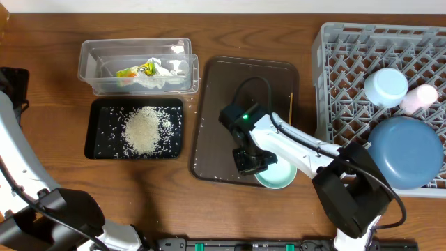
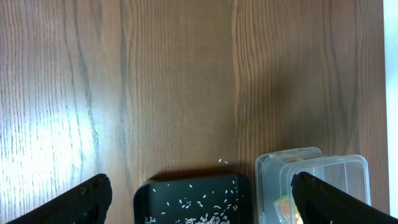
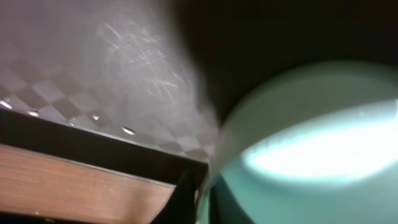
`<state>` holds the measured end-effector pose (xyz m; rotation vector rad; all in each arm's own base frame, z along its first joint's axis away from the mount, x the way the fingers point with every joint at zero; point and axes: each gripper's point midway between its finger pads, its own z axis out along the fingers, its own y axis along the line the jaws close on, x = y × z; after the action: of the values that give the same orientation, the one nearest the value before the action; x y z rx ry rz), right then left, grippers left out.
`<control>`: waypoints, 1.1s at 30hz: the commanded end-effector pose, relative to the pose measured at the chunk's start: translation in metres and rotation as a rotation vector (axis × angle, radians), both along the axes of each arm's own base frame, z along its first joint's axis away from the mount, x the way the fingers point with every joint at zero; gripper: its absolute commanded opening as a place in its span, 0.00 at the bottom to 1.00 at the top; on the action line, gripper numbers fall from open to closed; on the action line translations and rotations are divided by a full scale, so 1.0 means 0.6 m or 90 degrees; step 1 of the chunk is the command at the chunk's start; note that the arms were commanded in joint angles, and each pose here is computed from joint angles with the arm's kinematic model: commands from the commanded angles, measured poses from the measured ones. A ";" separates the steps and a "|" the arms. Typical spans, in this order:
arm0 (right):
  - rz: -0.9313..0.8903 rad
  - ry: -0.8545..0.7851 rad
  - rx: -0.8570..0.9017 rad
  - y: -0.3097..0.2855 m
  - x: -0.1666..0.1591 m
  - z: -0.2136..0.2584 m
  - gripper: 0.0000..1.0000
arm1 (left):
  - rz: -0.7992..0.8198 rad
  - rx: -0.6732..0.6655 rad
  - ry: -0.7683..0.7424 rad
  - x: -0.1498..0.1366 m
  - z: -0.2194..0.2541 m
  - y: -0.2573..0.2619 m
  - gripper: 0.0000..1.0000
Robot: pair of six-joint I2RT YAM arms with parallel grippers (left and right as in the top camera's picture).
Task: Sort waste into correct bins and load items into the dishwasher rack
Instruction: 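Grasp the light green bowl rim with the right gripper and lift, then carry the light green bowl right over the dish rack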
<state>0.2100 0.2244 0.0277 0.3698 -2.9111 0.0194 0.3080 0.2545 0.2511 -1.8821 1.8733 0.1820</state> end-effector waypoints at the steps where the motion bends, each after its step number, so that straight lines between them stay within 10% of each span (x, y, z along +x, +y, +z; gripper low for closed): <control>1: -0.001 -0.009 0.033 0.028 0.010 0.013 0.01 | 0.000 -0.001 0.009 -0.002 -0.005 0.002 0.94; 16: 0.062 -0.179 0.270 0.080 0.198 0.256 0.01 | 0.000 -0.001 0.009 -0.002 -0.005 0.002 0.94; 33: -0.220 -0.587 0.368 -0.462 0.489 0.437 0.01 | 0.000 -0.001 0.009 -0.002 -0.005 0.002 0.94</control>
<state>0.5011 -0.0202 0.2836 -0.1559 -3.7539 -0.8617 0.3079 0.2545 0.2511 -1.8823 1.8734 0.1826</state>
